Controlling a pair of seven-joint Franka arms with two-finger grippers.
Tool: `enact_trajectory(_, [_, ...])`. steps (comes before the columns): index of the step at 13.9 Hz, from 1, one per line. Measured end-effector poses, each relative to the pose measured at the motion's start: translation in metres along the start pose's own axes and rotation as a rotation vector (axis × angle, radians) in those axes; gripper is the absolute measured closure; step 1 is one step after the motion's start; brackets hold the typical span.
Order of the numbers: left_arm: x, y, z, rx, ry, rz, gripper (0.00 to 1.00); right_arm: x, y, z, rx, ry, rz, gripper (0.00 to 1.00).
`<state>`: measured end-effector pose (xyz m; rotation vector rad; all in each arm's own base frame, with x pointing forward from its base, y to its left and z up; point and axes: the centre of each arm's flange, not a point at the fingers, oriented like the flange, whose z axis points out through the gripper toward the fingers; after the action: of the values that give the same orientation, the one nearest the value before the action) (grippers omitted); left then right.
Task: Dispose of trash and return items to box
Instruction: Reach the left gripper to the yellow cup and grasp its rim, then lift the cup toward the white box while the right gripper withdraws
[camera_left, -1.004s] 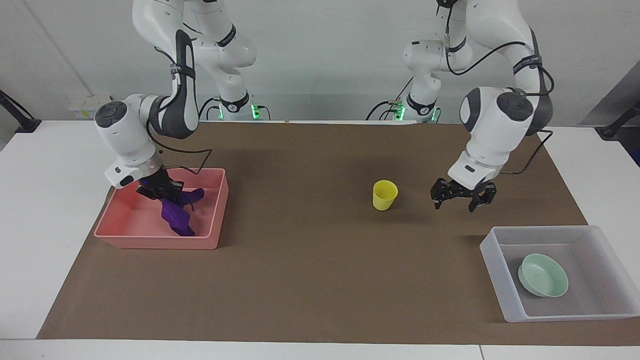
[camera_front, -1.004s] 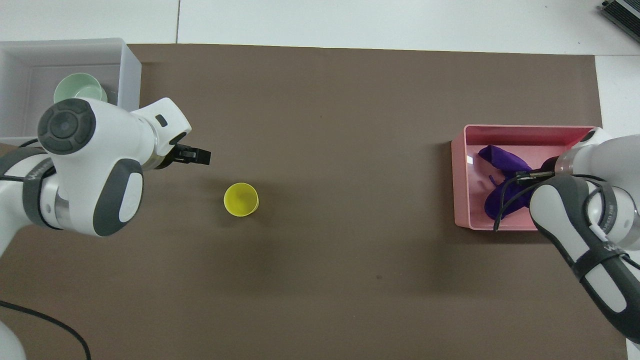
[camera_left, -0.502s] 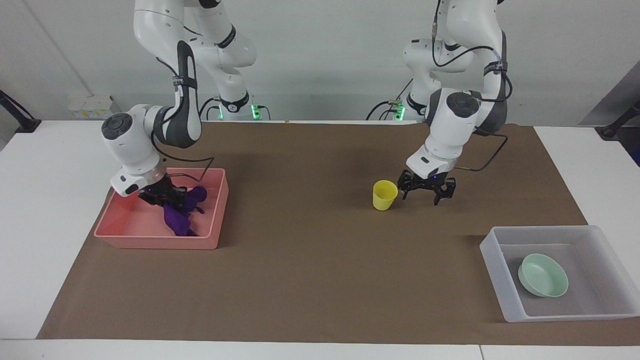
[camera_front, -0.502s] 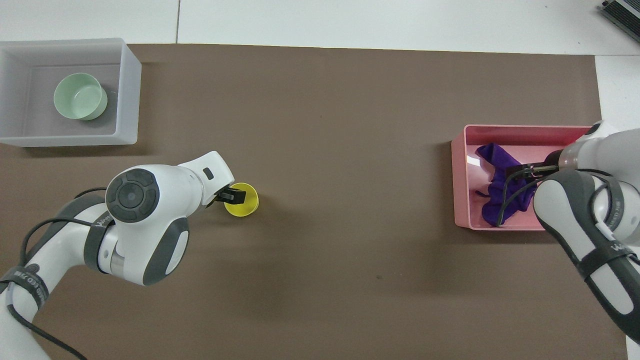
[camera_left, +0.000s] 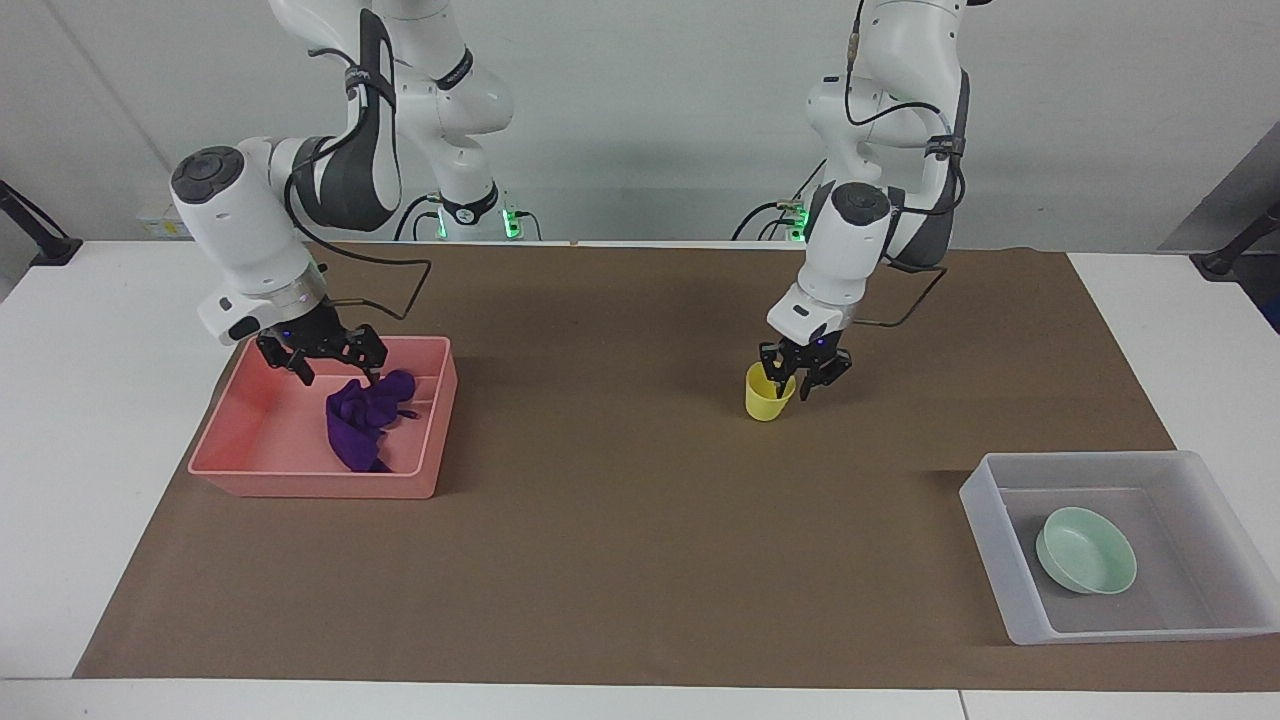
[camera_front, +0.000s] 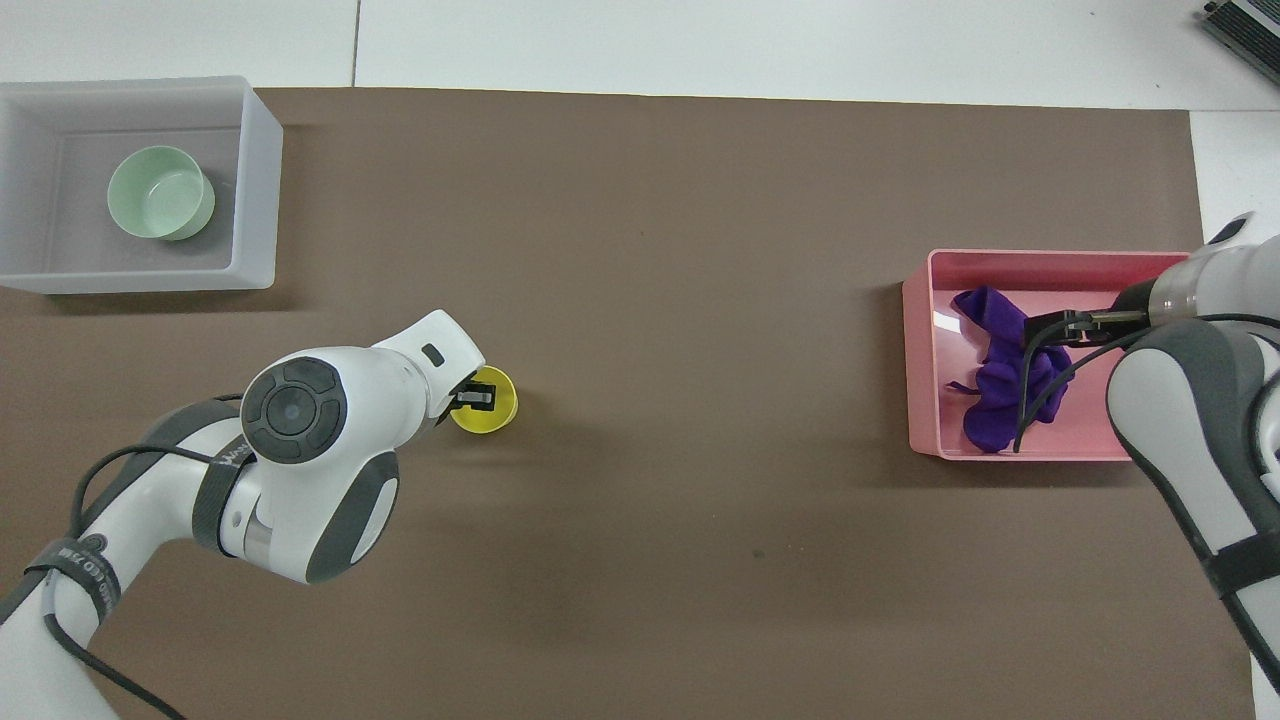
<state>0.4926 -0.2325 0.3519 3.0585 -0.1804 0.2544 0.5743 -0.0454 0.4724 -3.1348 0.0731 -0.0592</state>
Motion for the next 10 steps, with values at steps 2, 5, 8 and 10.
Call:
enact_trajectory(2, [0.002, 0.000, -0.003, -0.002, 0.006, -0.004, 0.97, -0.002, 0.002, -0.035, 0.002, -0.019, 0.007, 0.00])
enact_trajectory(5, [0.010, -0.006, -0.010, -0.004, 0.024, -0.019, 0.97, -0.007, 0.002, -0.090, 0.006, -0.036, 0.014, 0.00])
enact_trajectory(8, [0.037, -0.031, -0.037, -0.002, 0.059, -0.073, 0.97, -0.015, 0.001, -0.127, 0.008, -0.047, 0.014, 0.00])
enact_trajectory(10, [0.059, -0.060, -0.059, 0.001, 0.101, -0.102, 0.97, -0.022, 0.002, -0.148, 0.010, -0.043, 0.013, 0.00])
